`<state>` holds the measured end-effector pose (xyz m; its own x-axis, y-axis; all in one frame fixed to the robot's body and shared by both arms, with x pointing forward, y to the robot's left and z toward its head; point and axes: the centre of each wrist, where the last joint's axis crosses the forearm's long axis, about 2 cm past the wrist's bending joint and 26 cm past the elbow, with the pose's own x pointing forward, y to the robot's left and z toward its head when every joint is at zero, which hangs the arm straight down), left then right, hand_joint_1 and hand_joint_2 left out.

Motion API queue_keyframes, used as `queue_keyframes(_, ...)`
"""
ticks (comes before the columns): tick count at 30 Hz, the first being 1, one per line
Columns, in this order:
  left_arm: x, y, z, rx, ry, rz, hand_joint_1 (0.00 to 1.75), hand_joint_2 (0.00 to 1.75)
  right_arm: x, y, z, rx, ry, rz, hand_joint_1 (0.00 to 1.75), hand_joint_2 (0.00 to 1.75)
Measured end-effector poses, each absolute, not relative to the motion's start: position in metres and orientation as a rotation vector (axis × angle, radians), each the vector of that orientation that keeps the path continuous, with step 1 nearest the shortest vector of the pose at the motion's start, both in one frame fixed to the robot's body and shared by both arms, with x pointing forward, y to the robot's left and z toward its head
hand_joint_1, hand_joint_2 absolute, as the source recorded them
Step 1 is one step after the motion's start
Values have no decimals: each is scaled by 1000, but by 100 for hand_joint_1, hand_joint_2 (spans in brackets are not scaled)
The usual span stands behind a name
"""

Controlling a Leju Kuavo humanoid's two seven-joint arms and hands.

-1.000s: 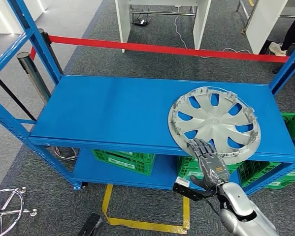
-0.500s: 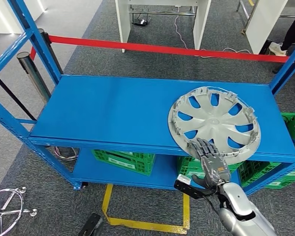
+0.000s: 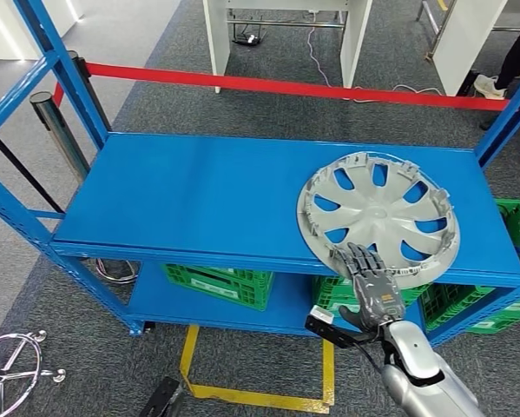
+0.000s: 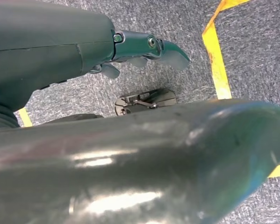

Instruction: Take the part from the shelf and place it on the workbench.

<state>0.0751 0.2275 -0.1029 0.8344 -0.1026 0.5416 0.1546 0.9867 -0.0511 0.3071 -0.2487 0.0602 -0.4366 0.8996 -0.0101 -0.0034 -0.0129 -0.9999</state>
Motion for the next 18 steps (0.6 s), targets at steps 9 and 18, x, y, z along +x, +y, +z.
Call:
queue_keyframes(9,75,227,-103,-119,-584,-142,0,0,320,-249,63,-1026,-1522,1519,0,175)
queue_keyframes(18,75,227,-103,-120,-591,-142,0,0,323,-247,62,-1033,-1518,1516,0,175)
